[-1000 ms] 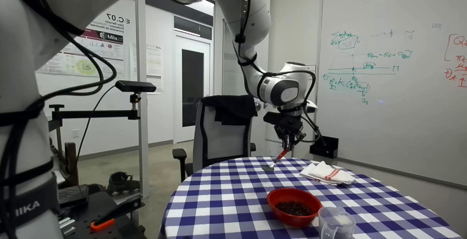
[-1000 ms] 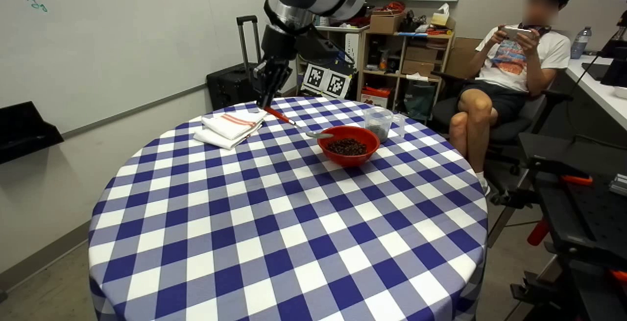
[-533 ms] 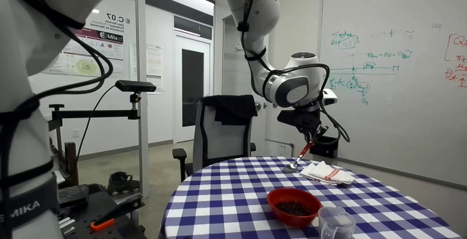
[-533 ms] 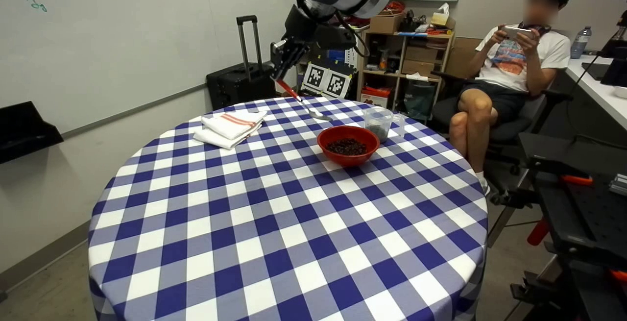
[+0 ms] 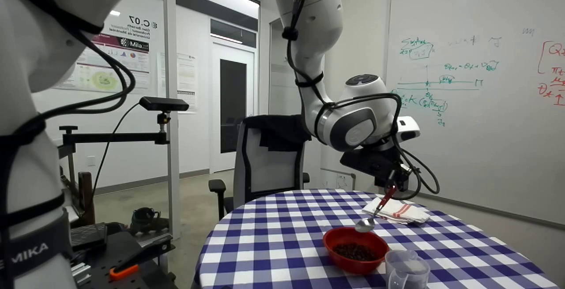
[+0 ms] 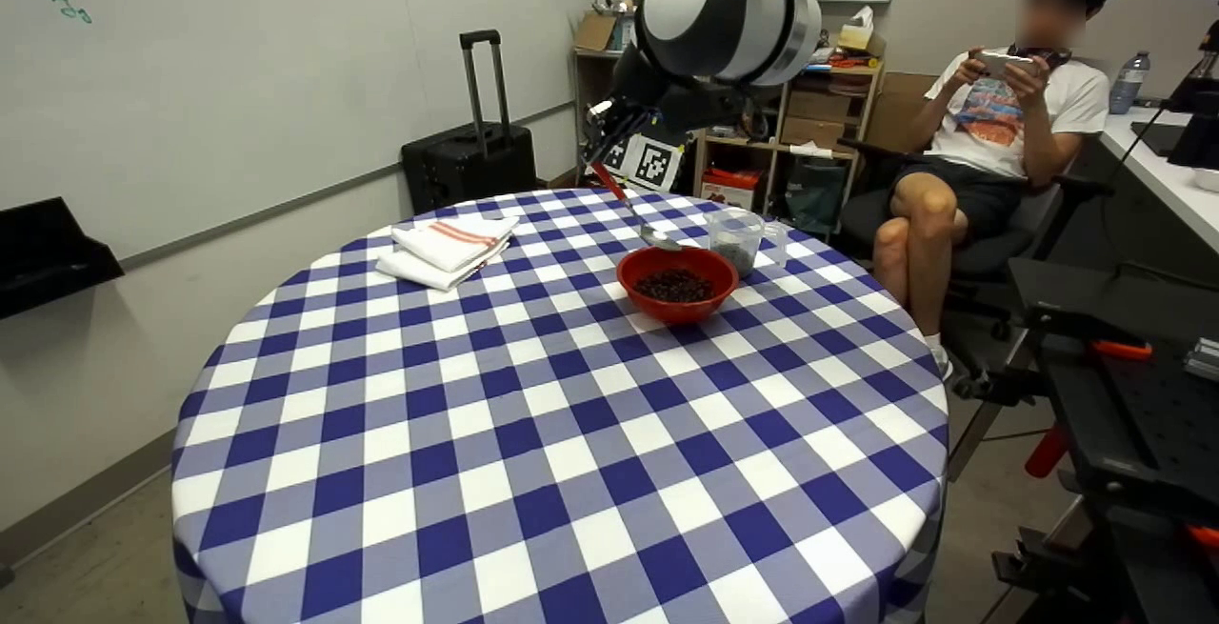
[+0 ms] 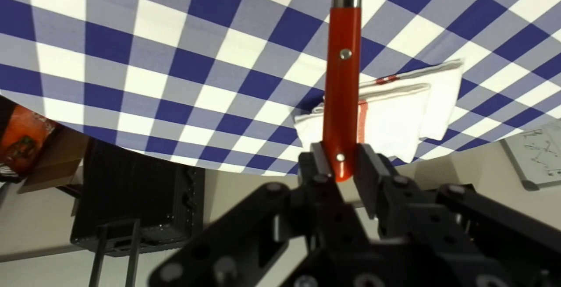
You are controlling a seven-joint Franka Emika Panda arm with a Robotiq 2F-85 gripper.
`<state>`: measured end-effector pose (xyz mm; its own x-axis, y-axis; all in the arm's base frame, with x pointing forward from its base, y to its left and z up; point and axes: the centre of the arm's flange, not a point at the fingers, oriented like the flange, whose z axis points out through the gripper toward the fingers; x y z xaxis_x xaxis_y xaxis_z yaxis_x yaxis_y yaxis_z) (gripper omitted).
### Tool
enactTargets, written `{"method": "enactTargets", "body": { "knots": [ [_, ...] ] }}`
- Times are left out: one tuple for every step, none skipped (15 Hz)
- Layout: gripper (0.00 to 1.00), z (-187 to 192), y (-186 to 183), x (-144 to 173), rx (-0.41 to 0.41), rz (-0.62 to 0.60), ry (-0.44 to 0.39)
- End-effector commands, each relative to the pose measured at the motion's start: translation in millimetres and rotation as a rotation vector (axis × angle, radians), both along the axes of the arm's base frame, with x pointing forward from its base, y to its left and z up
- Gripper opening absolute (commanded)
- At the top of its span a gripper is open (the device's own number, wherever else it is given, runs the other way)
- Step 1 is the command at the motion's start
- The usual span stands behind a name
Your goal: Pick up the spoon from the table and scoop some of the contents in the bowl and put the scooped contents in the jar
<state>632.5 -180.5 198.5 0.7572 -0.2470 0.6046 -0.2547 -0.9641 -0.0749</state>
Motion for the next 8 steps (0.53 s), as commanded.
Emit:
{"method": "enactTargets", "body": {
  "knots": [
    [0.05,-10,7,-26,-0.036,-0.047,-0.021],
    [0.05,-13,8,-31,-0.049,-0.042,-0.021],
    [0.05,-18,11,-35,-0.061,-0.035,-0.02],
    [0.05,-22,13,-39,-0.067,-0.033,-0.018],
    [0.05,-25,17,-42,-0.073,-0.033,-0.021],
    [0.05,-27,20,-45,-0.08,-0.036,-0.025],
    [0.05,-28,23,-47,-0.086,-0.041,-0.034],
    [0.05,-29,27,-50,-0.09,-0.044,-0.04]
  ]
}}
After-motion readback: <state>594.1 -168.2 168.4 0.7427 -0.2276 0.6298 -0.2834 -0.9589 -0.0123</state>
